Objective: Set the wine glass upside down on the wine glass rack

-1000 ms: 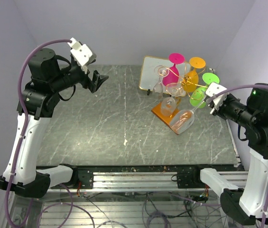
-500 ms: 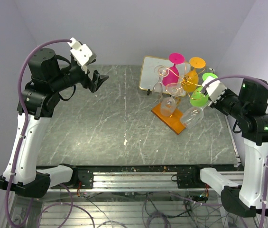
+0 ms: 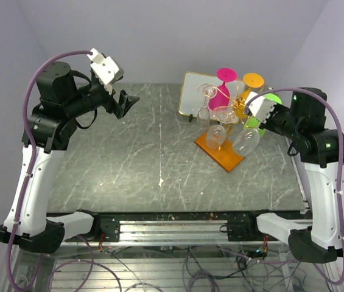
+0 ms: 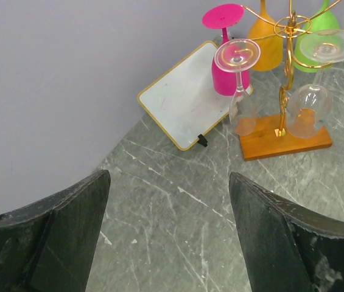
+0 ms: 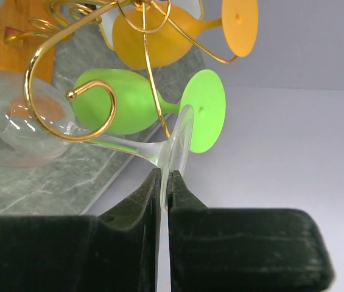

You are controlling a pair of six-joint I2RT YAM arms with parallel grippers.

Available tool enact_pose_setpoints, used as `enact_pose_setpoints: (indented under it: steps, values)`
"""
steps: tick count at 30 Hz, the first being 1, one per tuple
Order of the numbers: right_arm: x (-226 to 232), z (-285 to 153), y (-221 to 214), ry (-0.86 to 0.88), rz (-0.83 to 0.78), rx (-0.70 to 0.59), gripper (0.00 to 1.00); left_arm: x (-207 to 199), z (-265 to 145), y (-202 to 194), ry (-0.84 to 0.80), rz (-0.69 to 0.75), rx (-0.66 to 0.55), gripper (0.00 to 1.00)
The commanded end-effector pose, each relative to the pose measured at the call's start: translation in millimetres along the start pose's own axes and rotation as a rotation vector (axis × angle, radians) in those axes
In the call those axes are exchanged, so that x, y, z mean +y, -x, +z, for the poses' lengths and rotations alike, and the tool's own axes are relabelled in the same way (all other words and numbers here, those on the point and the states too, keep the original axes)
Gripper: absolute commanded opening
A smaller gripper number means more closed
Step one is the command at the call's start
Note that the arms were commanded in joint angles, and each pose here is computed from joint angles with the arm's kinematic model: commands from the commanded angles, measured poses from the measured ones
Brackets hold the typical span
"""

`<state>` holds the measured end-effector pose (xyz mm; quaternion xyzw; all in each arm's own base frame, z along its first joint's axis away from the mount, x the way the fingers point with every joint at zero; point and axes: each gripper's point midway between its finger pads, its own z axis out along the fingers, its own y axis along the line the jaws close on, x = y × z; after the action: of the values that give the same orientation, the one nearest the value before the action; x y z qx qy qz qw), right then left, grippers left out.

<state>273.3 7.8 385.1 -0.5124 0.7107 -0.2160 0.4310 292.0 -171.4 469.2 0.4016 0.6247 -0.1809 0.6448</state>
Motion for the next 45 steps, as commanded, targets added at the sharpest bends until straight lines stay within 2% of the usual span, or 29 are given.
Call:
enact_pose_setpoints:
  steps: [1,19,28,45]
  values:
    - [-22.4,2.0,7.0,-0.081,-0.06,0.011,0.0,-0.7,-3.6,7.9,-0.007,0.032,-0.03,0.89]
    - [-22.7,25.0,39.7,-0.045,-0.155,-0.047,0.0,-0.4,-2.9,6.2,-0.011,0.04,-0.024,0.89]
    - [-15.0,17.2,59.9,0.009,-0.174,-0.148,0.0,-1.1,-3.7,3.8,-0.013,0.048,-0.016,0.89]
    - [-4.2,8.2,68.2,0.077,-0.264,-0.203,0.0,-2.4,-3.2,-0.5,-0.021,0.06,-0.005,0.9]
